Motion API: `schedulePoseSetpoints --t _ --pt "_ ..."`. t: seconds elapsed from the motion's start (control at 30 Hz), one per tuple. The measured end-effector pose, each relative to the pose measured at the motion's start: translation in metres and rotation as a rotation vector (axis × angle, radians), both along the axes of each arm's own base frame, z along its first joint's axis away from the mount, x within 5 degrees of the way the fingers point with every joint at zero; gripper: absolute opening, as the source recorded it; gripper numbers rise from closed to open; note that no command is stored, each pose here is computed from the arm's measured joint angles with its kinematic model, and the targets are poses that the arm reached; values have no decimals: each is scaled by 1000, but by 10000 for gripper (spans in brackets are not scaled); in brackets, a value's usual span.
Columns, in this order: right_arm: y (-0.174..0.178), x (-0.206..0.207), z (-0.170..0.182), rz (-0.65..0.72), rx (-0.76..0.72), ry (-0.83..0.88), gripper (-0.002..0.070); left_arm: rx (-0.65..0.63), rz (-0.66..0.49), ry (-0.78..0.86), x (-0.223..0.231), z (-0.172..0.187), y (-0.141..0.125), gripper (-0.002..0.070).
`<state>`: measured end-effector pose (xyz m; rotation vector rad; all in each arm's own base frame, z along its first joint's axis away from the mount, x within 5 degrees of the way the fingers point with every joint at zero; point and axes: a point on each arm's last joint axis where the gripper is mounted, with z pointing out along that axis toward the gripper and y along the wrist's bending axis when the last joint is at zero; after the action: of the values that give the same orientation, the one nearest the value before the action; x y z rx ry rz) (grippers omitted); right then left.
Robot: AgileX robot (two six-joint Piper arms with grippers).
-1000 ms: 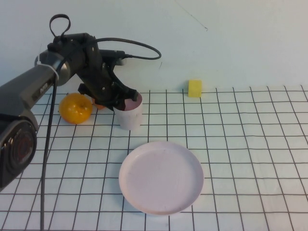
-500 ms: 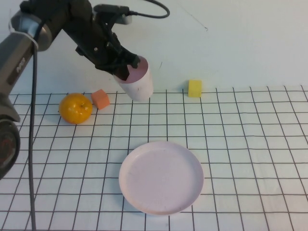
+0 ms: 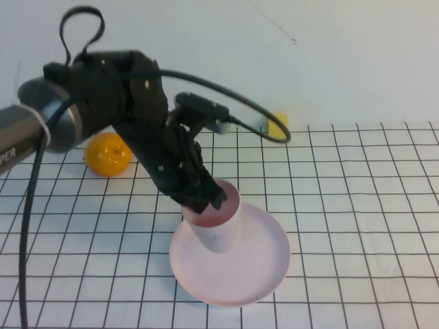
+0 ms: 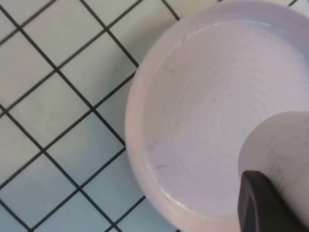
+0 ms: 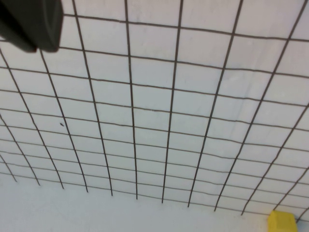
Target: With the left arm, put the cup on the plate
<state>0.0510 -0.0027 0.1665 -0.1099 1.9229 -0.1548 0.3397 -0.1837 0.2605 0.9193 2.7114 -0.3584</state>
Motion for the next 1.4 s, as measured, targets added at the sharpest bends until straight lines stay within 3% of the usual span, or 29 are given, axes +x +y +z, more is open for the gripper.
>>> schedulePoseSetpoints --t 0.23,0.53,0.63,0.8,0.93,1.13,1.23,1.3,1.4 --pt "0 0 0 0 0 0 -1 14 -12 -83 -6 -37 -9 14" --pt "0 0 0 0 0 0 -1 11 20 -39 4 -67 -16 31" --pt "0 0 0 0 0 0 -1 18 17 -24 5 -75 -16 123" --pt "0 0 0 0 0 0 -2 3 35 -38 5 -69 -17 412" --pt "0 0 0 0 0 0 -1 -31 63 -131 10 -36 -17 488" --pt "0 0 0 0 0 0 -2 -33 98 -347 8 42 -5 399" --pt "0 0 0 0 0 0 -2 7 120 -435 -2 79 9 276" --pt "0 0 0 0 0 0 -2 20 157 -491 -14 103 20 148" --pt "0 0 0 0 0 0 -1 -13 219 -578 -38 141 37 44"
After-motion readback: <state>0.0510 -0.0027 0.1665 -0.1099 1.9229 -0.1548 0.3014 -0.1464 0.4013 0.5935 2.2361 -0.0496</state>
